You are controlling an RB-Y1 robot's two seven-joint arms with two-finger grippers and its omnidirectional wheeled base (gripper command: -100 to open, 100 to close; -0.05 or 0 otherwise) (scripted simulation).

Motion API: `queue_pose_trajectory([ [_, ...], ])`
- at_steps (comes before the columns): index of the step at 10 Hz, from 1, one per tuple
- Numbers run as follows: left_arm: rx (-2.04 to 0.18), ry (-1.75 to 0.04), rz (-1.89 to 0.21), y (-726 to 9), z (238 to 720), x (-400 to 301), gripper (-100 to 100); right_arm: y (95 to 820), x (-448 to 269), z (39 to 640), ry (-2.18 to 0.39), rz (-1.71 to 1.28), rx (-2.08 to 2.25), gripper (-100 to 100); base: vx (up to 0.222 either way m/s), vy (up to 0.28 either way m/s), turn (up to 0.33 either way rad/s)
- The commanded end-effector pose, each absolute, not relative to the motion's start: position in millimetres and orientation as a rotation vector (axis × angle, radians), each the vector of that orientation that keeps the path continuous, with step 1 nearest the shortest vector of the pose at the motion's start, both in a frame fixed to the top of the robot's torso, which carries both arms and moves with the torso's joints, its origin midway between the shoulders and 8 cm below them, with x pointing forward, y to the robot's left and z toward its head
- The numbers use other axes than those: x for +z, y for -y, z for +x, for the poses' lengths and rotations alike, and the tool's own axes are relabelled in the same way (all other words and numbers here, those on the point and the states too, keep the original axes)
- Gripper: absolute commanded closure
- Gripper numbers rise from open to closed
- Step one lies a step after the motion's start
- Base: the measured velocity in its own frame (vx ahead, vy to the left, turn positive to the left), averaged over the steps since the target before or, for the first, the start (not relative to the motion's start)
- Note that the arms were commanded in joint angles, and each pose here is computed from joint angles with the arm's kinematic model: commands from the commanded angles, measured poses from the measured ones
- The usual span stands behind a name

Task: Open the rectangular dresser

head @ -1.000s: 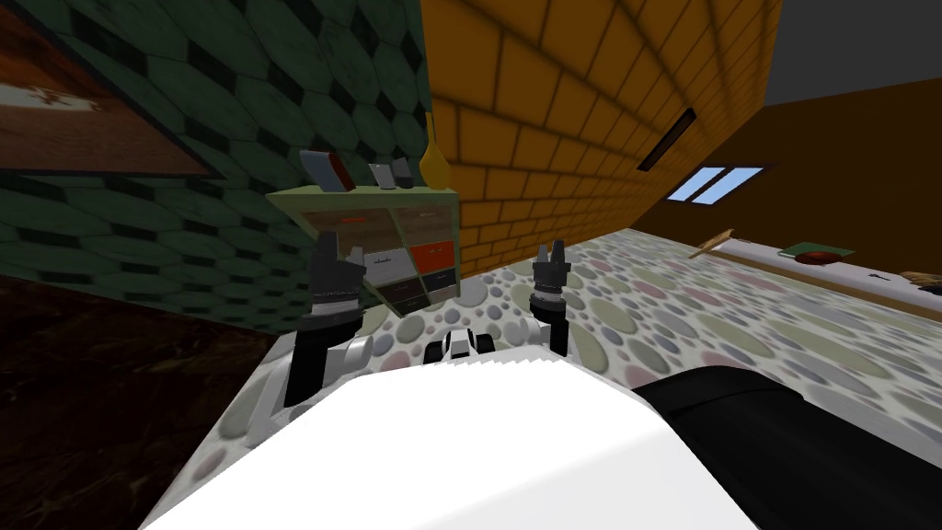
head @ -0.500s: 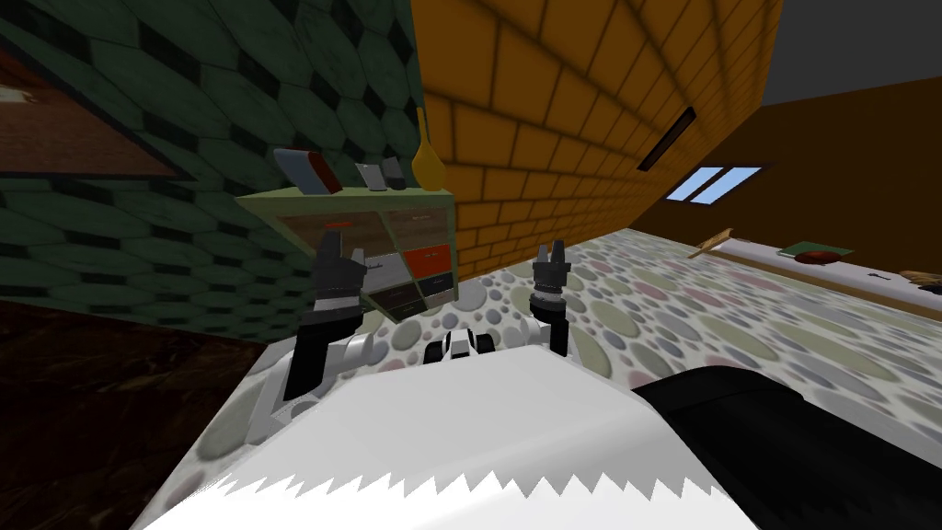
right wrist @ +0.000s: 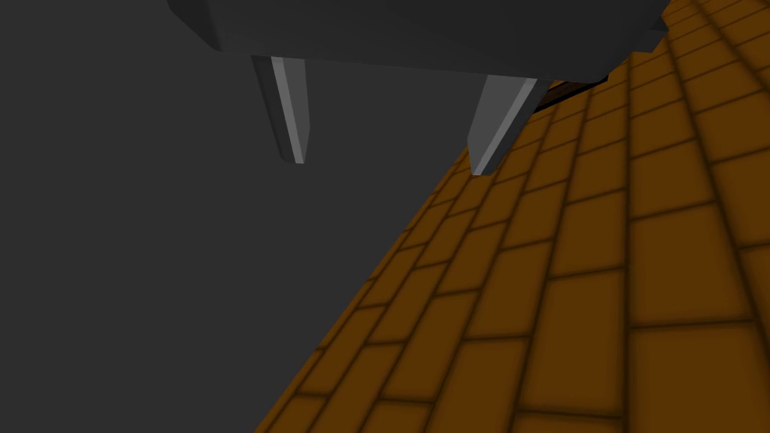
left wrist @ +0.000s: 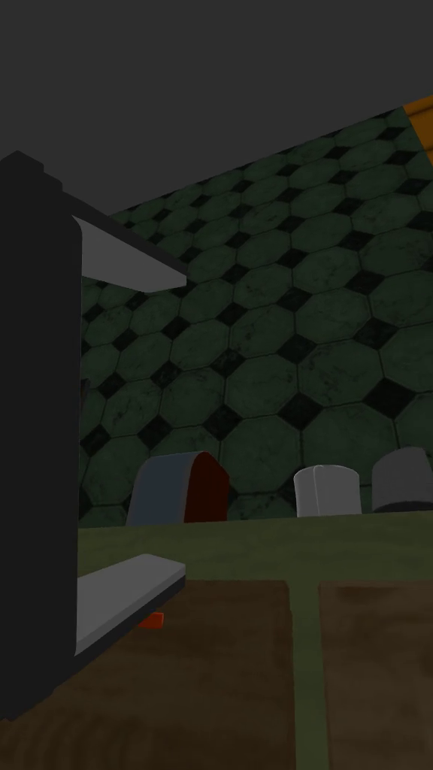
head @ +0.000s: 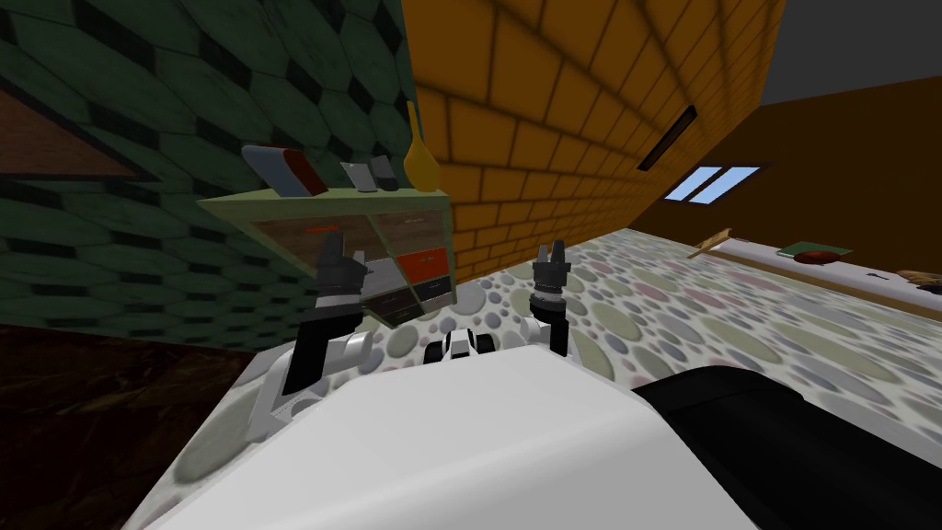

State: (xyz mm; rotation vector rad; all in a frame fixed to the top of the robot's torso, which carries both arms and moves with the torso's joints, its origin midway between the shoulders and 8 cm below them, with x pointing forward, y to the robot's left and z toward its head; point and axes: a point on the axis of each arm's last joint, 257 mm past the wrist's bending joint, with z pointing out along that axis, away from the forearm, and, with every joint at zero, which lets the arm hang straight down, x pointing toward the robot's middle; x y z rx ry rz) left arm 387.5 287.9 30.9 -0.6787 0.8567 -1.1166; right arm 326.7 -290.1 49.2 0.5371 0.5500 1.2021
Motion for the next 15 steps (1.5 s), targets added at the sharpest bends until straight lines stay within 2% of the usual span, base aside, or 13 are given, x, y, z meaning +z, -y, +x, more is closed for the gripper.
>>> queue_pose_trajectory([
  [1,-1.098,-0.88,-0.708,-291,393,25,-100,290,49,327,-0.55,0.537,1.202,0,0.101,-0.041,-0.013],
  [15,-0.968,-1.026,-0.877,-315,422,-13,-100,290,49,327,-0.55,0.537,1.202,0,0.104,-0.045,-0.018],
])
